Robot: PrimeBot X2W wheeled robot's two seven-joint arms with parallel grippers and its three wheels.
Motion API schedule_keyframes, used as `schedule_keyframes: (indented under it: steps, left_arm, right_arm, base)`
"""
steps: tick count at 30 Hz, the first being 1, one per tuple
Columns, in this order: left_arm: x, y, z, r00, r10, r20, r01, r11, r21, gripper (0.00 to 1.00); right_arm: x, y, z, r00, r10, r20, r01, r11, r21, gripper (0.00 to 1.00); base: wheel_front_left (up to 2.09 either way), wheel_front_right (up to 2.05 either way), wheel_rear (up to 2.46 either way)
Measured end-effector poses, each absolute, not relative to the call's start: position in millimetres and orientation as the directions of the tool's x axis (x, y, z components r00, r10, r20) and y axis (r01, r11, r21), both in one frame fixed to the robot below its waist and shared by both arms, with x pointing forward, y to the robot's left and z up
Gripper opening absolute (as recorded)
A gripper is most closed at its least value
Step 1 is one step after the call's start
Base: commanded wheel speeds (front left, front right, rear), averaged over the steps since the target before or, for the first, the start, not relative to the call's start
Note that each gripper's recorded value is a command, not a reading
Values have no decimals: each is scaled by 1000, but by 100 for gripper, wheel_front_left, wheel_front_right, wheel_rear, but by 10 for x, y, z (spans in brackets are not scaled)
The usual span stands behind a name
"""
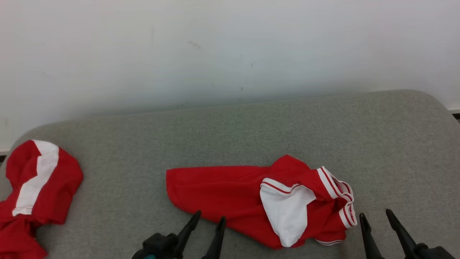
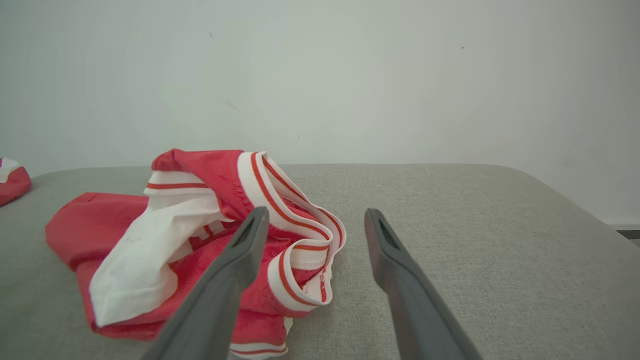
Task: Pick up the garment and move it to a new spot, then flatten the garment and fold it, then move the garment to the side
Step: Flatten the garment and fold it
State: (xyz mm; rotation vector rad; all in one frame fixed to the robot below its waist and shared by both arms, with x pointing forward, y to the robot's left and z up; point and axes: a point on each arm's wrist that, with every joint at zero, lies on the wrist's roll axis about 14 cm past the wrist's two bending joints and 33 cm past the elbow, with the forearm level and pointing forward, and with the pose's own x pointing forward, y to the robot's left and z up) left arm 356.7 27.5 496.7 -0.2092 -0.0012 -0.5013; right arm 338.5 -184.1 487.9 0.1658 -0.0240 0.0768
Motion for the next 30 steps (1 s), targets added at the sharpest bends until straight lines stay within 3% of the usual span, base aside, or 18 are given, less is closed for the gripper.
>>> schedule_keyframes:
  steps: [5, 11, 16, 27, 28, 30]
  left_arm:
    - [3575, -215, 4857, 796, -605, -28, 552, 742, -380, 100]
    - [3515, -679, 4724, 678, -727, -108, 602, 633, -487, 100]
    - [3526, -827, 4510, 629, -750, -204, 587, 630, -509, 100]
    - [3672, -1022, 4437, 587, -782, -208, 568, 581, -583, 100]
    - [3690, -1037, 4447, 586, -785, -203, 566, 575, -591, 50]
    - [3701, -1077, 4462, 578, -793, -194, 576, 564, -591, 0]
  right_arm:
    - [3351, -1939, 4821, 999, 41, 10, -43, 985, 166, 100]
    - [3342, -2086, 4792, 1000, -9, -3, 9, 986, 166, 100]
    - [3333, -2194, 4769, 999, -46, -13, 47, 986, 163, 100]
    - [3378, -2294, 4718, 996, -87, -33, 91, 982, 167, 100]
    - [3386, -2300, 4718, 995, -89, -33, 93, 981, 167, 100]
    - [3385, -2308, 4709, 995, -93, -36, 98, 981, 168, 100]
  base:
    - [0, 0, 0]
    - [0, 0, 0]
    - [0, 0, 0]
    - [0, 0, 0]
    - [0, 0, 0]
    - [0, 0, 0]
